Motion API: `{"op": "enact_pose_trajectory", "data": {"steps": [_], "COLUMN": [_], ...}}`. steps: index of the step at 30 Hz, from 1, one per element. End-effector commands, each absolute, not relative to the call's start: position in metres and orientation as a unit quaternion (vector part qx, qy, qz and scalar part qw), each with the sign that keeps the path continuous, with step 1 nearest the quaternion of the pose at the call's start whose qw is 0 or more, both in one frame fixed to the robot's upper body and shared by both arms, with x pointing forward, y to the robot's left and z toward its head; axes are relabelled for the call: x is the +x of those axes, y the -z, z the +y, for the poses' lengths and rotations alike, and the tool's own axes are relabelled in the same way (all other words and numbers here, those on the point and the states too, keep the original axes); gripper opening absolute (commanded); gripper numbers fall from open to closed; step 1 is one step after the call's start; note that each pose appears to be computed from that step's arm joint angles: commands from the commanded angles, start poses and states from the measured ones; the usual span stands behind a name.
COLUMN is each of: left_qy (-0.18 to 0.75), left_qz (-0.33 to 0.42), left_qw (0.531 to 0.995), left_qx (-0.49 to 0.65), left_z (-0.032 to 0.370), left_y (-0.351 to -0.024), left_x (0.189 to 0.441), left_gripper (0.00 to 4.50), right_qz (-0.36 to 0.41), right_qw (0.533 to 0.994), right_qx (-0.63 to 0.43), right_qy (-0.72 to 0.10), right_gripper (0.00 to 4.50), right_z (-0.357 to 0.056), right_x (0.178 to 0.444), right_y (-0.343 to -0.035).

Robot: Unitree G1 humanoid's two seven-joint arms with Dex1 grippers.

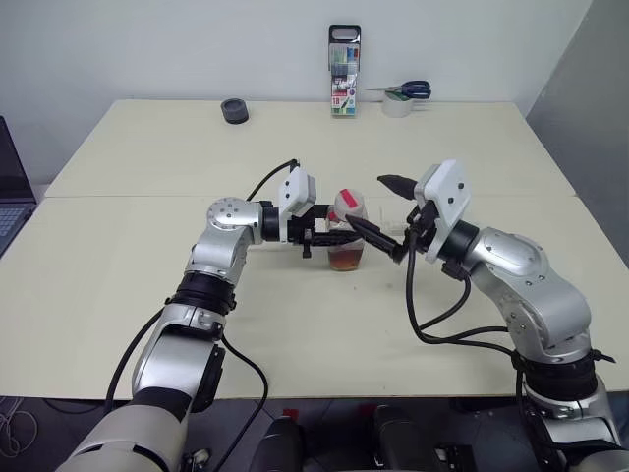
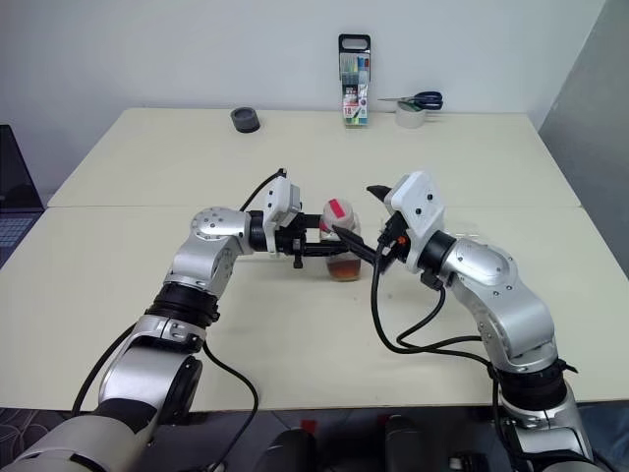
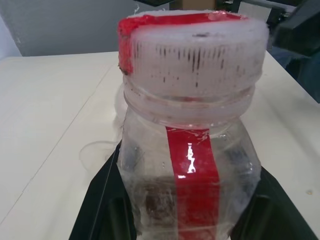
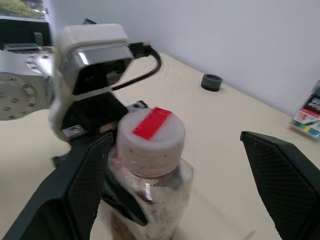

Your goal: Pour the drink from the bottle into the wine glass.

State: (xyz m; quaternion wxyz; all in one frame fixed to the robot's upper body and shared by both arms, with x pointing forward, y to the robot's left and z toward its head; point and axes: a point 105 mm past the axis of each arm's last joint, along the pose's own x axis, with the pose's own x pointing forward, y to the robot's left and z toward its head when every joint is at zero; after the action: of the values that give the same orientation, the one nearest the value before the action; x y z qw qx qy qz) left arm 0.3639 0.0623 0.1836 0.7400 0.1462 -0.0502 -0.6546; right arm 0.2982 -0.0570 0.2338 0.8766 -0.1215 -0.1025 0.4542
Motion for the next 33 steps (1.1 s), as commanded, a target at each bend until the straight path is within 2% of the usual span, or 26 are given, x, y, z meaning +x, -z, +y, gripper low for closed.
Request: {"op": "enact_pose_trajectory", "data": {"steps": [1,8,17,33], "left_qy": [0.656,0.662,0.666,0.667], "left_qz": [-0.088,-0.088,-0.088,-0.084], "left_qw": [0.734,0.728,0.723,0.723], "left_qx": [0.152,0.156,0.159,0.159], "left_z": [0.062,0.061,0.060,0.060], "left_y": [-0.209,-0.209,-0.206,-0.203], "left_x": [0.364,0.362,0.360,0.360], "left_gripper": [1.72,1.72,1.72,1.71], "right_qz": [-0.137,-0.147,-0.155,-0.129], "right_qw": [0.863,0.874,0.889,0.898], "right_qx": [-0.127,-0.144,-0.147,-0.139], "right_qy": [-0.470,-0.440,-0.405,-0.398], "right_gripper": [4.36,4.36,4.36,4.36], "right_z": [-0.051,-0.041,-0.049,-0.071], "right_x": [0.287,0.303,0.319,0.313], "right_y": [-0.253,-0.254,-0.257,-0.251]}}
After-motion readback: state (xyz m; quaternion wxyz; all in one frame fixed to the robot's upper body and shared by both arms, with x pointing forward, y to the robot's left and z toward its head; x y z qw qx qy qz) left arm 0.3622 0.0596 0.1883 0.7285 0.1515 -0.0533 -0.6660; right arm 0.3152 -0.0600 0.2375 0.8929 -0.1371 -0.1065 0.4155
